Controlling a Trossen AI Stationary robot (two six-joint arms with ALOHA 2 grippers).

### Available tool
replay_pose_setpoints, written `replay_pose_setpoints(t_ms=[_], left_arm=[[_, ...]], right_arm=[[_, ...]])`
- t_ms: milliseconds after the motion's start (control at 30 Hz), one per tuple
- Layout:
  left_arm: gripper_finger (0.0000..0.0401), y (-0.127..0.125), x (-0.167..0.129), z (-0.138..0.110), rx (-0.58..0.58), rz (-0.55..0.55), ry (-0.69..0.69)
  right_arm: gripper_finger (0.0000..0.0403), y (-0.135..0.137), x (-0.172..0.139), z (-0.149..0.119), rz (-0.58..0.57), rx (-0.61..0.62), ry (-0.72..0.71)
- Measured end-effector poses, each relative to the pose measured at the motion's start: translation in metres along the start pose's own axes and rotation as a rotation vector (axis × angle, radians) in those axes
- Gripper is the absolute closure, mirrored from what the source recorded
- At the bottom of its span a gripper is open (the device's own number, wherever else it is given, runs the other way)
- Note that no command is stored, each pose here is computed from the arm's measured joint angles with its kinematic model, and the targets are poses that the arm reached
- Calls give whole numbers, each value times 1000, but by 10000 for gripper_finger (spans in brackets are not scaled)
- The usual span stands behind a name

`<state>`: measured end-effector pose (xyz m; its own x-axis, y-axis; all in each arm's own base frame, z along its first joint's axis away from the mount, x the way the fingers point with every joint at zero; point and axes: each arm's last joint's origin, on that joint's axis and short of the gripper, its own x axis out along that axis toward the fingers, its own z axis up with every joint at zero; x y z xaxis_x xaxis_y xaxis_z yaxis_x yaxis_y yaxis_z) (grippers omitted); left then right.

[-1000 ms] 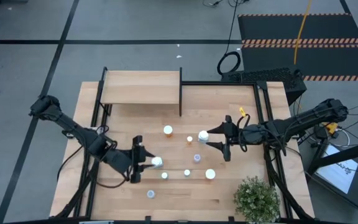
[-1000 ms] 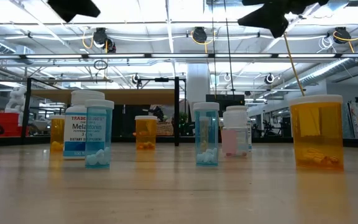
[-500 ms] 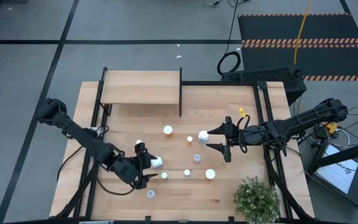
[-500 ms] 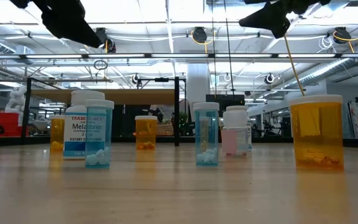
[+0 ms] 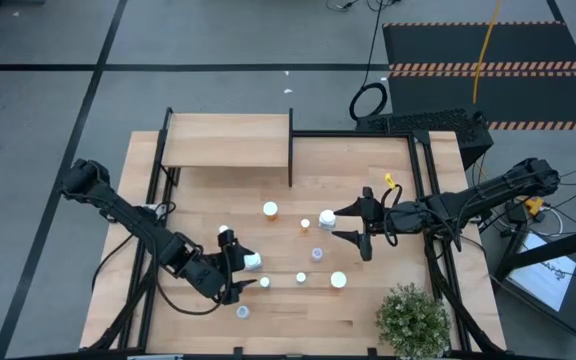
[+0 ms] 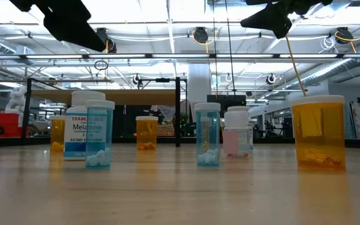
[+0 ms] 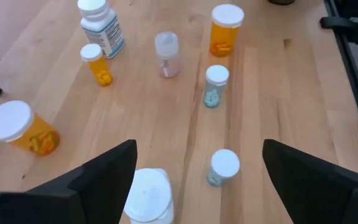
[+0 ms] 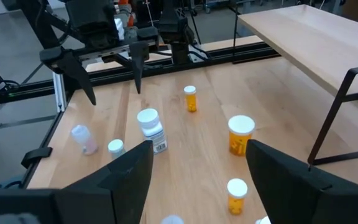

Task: Pick and place medicine bottles onto shelf by color
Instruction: Put the bottom white pill bottle on the shelf

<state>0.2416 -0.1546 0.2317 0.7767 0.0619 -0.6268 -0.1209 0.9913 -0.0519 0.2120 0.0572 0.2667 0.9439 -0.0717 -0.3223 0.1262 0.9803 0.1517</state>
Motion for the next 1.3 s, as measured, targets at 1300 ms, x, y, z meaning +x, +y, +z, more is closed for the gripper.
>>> replay_pose_setpoints(t_ms=[1300], left_arm=[[57,22,20,-35,20,183,60]], right_arm=[[149,1,0,0,26,4,8]])
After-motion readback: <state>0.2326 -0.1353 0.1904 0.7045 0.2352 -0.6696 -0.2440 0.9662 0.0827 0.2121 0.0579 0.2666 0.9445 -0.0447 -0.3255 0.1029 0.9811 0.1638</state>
